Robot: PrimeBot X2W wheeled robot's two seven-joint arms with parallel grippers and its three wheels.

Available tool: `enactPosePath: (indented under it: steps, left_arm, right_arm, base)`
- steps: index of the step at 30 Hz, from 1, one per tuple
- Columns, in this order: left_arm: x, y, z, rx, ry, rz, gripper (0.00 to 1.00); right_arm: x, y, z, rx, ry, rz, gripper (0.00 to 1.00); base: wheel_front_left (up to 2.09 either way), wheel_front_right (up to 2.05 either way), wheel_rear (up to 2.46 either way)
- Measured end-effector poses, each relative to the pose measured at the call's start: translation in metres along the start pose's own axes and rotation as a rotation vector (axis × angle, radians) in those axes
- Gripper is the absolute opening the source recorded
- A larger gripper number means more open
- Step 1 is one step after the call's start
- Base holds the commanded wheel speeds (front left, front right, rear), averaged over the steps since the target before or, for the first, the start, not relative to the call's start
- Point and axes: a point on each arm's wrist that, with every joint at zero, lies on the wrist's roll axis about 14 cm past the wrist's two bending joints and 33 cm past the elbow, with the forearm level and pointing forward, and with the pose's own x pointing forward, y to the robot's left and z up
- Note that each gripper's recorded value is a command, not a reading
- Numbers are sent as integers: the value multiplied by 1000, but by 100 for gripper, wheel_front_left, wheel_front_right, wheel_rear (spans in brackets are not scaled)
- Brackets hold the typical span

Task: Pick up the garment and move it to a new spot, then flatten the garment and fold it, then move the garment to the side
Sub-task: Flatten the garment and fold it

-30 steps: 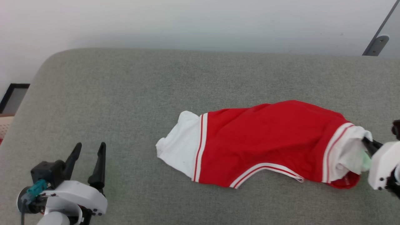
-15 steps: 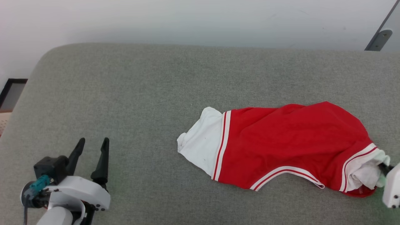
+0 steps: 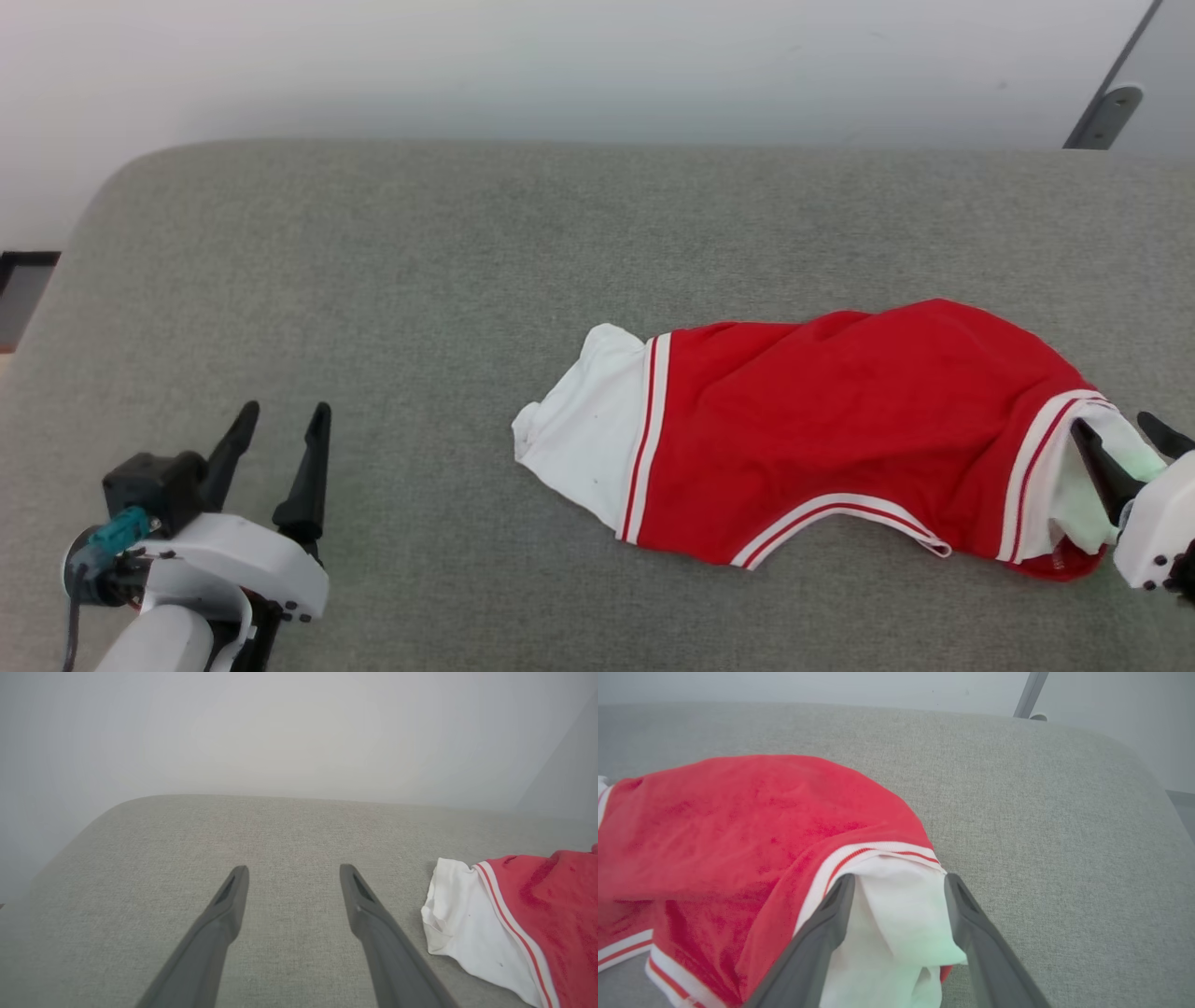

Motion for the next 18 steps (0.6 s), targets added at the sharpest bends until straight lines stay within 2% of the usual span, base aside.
enactPosePath:
  steps: [8,18]
  left_arm:
    - [10,-25,7,6,39,-104,100]
    - [30,-70,16,21,142,-276,100]
  right_arm:
    - [-27,7,18,21,-160,-2,100]
    - [-65,0,41,47,-389,-79,100]
  base:
    - [0,0,0]
    - [0,0,0]
